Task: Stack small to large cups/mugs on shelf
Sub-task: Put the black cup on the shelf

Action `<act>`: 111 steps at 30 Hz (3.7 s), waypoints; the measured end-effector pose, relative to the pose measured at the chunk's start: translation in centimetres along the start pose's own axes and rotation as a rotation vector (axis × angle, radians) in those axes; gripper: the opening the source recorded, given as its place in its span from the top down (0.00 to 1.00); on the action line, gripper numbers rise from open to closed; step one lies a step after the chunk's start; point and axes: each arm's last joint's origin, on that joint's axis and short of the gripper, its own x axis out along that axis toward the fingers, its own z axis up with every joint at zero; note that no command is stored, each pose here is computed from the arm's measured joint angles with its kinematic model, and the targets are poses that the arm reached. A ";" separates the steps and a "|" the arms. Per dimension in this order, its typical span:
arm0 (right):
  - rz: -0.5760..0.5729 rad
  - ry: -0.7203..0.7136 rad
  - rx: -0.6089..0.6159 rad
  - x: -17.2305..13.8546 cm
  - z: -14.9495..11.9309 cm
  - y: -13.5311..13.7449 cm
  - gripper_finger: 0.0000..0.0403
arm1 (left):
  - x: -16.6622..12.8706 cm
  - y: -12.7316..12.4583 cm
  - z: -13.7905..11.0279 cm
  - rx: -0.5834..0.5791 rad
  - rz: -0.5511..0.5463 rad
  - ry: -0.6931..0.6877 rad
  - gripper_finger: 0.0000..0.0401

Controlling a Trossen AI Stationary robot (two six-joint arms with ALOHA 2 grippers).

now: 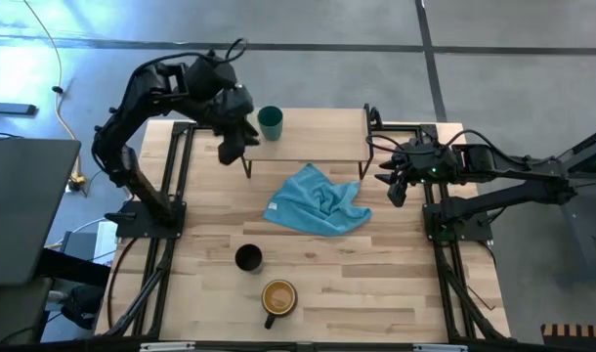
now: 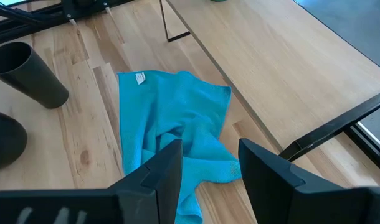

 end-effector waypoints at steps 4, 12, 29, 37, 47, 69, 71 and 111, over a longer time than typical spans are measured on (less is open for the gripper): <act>0.000 0.000 0.001 0.0 0.0 0.0 0.63 | -0.7 -2.1 -0.5 0.064 -0.083 -0.013 0.72; 0.001 -0.002 0.001 0.0 0.0 0.0 0.63 | -1.9 -6.0 -1.5 0.146 -0.191 -0.017 0.72; 0.024 -0.007 0.031 0.0 0.1 0.1 0.63 | 4.1 -10.4 -4.5 0.248 -0.066 0.242 0.72; 0.026 -0.006 0.030 0.0 0.1 0.1 0.63 | 9.2 -11.5 -8.4 0.235 0.045 0.479 0.72; 0.026 -0.006 0.023 0.0 0.1 0.1 0.63 | 12.7 -13.1 -11.2 0.201 0.057 0.494 0.72; 0.026 -0.006 0.004 0.0 0.1 0.1 0.63 | 17.3 -14.0 -14.8 0.119 0.023 0.515 0.72; 0.027 -0.006 0.004 0.0 0.1 0.1 0.63 | 17.5 -13.9 -15.0 0.114 0.025 0.516 0.72; 0.026 -0.007 0.004 0.0 0.1 0.1 0.63 | 20.0 -13.4 -17.0 0.083 0.061 0.492 0.76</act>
